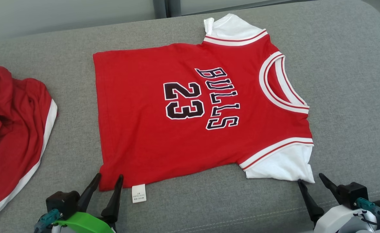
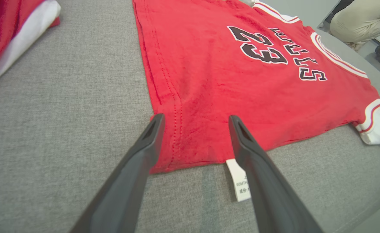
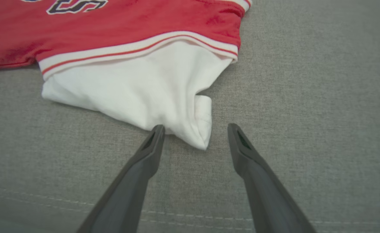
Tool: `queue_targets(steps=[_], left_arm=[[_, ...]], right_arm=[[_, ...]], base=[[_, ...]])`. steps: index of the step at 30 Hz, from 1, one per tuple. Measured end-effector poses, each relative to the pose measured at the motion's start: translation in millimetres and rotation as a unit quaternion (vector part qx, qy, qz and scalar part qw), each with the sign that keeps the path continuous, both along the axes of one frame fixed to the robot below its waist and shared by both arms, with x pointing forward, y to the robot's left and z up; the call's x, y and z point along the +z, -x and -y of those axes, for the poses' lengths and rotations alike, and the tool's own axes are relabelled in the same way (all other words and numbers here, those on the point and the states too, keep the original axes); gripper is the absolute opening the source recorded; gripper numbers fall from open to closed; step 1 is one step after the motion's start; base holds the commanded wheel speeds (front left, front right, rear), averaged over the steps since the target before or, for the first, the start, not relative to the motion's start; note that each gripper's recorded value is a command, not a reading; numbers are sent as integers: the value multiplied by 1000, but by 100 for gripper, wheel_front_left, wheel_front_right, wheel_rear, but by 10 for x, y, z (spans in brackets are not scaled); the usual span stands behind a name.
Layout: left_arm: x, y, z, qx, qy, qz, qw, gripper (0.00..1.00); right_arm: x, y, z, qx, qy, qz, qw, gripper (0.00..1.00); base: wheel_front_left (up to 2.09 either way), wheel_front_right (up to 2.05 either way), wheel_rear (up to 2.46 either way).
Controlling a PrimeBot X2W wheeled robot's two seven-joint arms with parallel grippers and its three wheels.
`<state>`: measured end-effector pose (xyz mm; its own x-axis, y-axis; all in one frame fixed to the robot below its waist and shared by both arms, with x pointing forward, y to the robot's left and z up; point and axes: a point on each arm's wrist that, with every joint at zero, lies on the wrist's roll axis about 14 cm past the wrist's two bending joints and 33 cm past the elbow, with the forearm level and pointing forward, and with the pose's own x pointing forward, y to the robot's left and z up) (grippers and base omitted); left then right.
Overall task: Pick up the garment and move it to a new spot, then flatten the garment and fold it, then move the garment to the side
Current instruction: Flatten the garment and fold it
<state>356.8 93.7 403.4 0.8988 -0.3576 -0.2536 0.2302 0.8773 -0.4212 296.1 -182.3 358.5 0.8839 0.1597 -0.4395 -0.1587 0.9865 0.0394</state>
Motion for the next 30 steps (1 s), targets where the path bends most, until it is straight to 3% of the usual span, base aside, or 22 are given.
queue_targets(steps=[8, 10, 11, 12, 14, 17, 30], left_arm=[[-115, 39, 39, -7, 0, -21, 1000, 100], [-128, 37, 37, -7, -1, -23, 1000, 100], [-132, 37, 36, -7, -1, -24, 1000, 100], [-138, 40, 33, -7, -2, -25, 1000, 100], [-160, 48, 25, -6, -4, -28, 1000, 100], [-182, 51, 12, -3, -3, -33, 999, 100], [-311, 132, 20, -7, 0, -61, 998, 100]], right_arm=[[-79, -20, -53, 18, 0, -13, 1000, 94], [-90, -35, -55, 19, 1, -15, 1000, 60], [-94, -45, -58, 20, 0, -15, 1000, 49], [-96, -52, -67, 22, -1, -15, 1000, 46], [-119, -49, -83, 22, -4, -20, 1000, 18], [-130, -60, -114, 25, -10, -22, 999, 0], [-162, -86, -120, 28, -12, -28, 999, 0]], base=[[0, 0, 0], [0, 0, 0], [0, 0, 0], [0, 0, 0], [0, 0, 0], [0, 0, 0], [0, 0, 0]])
